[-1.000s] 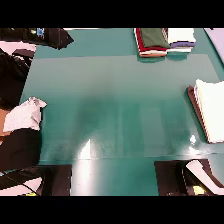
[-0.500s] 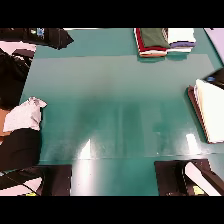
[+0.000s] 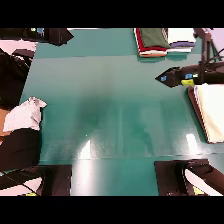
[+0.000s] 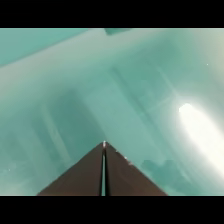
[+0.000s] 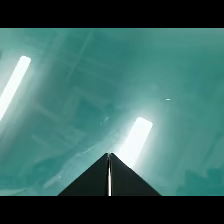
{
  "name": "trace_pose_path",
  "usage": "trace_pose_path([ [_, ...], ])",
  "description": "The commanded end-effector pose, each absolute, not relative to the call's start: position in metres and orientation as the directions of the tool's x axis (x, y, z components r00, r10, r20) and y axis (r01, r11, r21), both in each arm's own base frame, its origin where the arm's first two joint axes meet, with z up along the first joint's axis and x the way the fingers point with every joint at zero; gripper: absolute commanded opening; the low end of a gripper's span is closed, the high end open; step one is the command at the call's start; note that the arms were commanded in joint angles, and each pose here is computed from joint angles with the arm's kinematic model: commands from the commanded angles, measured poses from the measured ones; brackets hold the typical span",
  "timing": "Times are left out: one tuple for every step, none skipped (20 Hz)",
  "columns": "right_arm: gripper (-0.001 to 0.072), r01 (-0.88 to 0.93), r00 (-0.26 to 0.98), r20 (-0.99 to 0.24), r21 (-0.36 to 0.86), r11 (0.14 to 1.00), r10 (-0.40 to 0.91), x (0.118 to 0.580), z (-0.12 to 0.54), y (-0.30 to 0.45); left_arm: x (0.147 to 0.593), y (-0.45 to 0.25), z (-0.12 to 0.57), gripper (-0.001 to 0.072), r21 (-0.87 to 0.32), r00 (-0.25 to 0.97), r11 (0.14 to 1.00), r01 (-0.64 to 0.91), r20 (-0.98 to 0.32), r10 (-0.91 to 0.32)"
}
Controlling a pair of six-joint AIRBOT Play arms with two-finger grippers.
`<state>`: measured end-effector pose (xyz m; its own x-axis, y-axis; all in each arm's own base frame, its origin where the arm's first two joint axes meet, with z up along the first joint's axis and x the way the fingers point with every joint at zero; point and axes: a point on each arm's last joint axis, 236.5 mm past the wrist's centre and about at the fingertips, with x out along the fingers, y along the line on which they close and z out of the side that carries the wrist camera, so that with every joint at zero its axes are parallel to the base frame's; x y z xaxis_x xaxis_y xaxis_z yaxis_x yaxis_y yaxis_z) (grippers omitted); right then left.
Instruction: Fold the shirts.
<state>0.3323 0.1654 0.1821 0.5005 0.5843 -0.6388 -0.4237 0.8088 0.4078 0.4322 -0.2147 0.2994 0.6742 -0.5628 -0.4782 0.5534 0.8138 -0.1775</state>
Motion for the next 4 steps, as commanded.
trace_pose_path([
  [0.0017, -0.473, 0.477, -0.627, 0.408, 0.781, 0.616, 0.3248, 0.1850, 0.1864, 0.4384, -0.2145, 0.3083, 0.0025, -0.174, 0.700, 0.819, 0.547, -0.440, -0.562],
  [0.0016, -0.472, 0.477, -0.627, 0.409, 0.781, 0.616, 0.3248, 0.1850, 0.1863, 0.4396, -0.2144, 0.3102, 0.0025, -0.173, 0.705, 0.820, 0.546, -0.433, -0.561],
  [0.0016, -0.472, 0.475, -0.628, 0.409, 0.781, 0.616, 0.3244, 0.1847, 0.1864, 0.4407, -0.2143, 0.3119, 0.0025, -0.173, 0.710, 0.821, 0.545, -0.425, -0.561],
  [0.0016, -0.472, 0.475, -0.628, 0.409, 0.781, 0.616, 0.3243, 0.1847, 0.1864, 0.4411, -0.2143, 0.3125, 0.0025, -0.172, 0.712, 0.821, 0.544, -0.423, -0.561],
])
